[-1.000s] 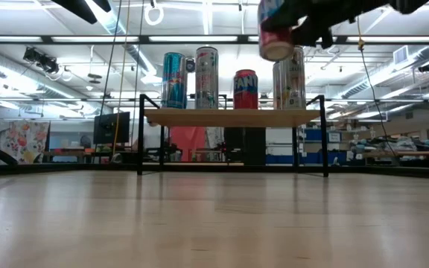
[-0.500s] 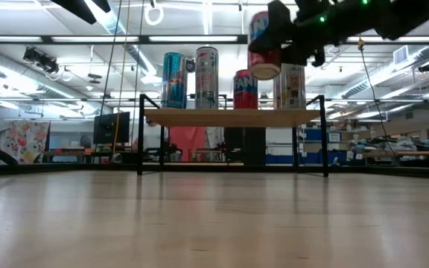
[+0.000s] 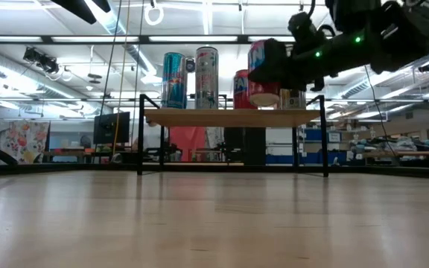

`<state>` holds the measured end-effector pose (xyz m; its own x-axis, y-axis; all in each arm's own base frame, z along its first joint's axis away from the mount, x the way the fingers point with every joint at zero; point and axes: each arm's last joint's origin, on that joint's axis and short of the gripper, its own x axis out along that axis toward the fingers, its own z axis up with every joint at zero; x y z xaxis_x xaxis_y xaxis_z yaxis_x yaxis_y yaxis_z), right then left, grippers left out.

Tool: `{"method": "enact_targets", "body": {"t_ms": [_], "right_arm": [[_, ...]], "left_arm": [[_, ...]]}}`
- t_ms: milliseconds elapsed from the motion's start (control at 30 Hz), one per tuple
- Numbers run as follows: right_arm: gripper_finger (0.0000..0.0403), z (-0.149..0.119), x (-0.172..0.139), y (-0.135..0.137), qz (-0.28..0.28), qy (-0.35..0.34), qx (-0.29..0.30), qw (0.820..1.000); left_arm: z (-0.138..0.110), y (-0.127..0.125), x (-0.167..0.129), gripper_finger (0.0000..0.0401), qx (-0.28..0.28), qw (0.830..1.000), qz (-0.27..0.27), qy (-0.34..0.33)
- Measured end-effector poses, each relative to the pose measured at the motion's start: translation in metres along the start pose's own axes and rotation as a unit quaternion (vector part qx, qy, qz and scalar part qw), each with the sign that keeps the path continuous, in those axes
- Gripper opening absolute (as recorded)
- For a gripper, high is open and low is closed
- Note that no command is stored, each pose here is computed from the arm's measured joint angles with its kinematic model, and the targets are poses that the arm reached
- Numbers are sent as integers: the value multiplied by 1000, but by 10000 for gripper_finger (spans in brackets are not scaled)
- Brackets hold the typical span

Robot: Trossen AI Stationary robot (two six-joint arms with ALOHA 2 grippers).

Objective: Place canned beverage on shelf
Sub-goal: Put the orange soda can on the shelf

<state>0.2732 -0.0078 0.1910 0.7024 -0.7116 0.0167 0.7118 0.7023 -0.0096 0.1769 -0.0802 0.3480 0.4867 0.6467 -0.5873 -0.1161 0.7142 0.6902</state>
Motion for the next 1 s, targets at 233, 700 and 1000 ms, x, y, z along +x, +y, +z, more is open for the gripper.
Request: {"method": "enact_targets", "body": {"t_ms": [233, 700, 1000], "right_arm": [[317, -4, 10, 9, -40, -21, -18, 999], [318, -4, 21, 21, -71, -20, -35, 997], [318, 0, 25, 17, -86, -30, -26, 996]], "left_arm": [[0, 0, 0, 378, 0, 1000, 0, 0], [0, 0, 0, 378, 0, 1000, 0, 0], [0, 0, 0, 378, 0, 1000, 0, 0]]}}
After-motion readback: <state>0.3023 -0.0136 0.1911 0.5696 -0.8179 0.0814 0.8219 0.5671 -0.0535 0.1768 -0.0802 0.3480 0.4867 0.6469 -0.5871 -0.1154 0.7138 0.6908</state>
